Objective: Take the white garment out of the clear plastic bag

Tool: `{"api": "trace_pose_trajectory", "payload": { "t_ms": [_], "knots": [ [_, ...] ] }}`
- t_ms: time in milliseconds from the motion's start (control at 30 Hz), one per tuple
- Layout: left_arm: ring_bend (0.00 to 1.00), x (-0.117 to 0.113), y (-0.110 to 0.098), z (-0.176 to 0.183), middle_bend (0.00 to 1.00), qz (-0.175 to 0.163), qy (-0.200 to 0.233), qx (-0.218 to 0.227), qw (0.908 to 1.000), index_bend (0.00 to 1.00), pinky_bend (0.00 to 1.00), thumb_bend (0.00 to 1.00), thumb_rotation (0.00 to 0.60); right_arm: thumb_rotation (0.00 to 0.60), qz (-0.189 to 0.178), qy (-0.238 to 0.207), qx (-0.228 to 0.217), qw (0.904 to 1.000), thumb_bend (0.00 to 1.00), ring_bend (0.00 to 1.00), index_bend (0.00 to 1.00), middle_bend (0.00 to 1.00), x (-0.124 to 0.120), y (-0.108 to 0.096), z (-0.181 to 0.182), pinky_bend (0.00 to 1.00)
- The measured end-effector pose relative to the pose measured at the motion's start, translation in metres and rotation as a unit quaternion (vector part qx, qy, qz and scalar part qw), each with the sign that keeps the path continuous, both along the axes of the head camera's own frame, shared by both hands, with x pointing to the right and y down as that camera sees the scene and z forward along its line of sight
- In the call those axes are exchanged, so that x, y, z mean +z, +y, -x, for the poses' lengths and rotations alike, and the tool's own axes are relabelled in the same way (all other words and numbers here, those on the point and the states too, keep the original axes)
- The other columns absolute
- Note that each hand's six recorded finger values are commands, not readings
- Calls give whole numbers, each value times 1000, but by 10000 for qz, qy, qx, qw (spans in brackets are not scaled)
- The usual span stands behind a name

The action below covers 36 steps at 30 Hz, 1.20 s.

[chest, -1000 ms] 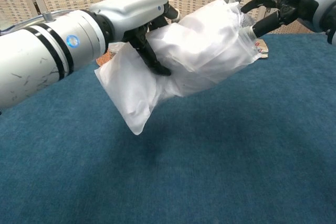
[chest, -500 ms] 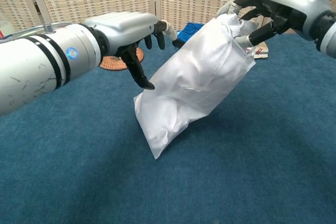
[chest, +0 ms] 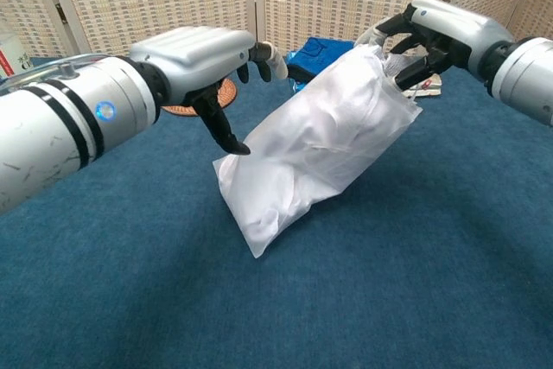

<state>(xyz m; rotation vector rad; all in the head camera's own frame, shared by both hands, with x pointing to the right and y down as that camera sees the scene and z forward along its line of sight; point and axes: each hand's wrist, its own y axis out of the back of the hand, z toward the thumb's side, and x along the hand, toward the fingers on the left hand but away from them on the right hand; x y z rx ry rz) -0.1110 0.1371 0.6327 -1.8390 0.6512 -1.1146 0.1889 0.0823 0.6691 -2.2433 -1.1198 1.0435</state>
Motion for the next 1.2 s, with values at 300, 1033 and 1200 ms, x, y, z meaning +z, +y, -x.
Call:
{"api": "trace_pose_trajectory", "payload": {
  "t_ms": [300, 1033, 1200],
  "knots": [
    [450, 0, 11, 0, 459, -710, 407, 432, 9957, 358, 558, 43, 600, 600, 61, 73, 65, 9999, 580, 50, 903, 248, 10, -5, 2, 217],
    [400, 12, 35, 11, 531, -842, 358, 1095, 9898, 388, 522, 43, 600, 600, 550, 365, 427, 9969, 580, 50, 903, 247, 56, -2, -18, 217],
    [347, 15, 41, 11, 483, -849, 211, 1449, 9856, 348, 487, 42, 600, 600, 540, 326, 484, 9968, 580, 50, 903, 247, 55, -5, -20, 217]
  ]
}}
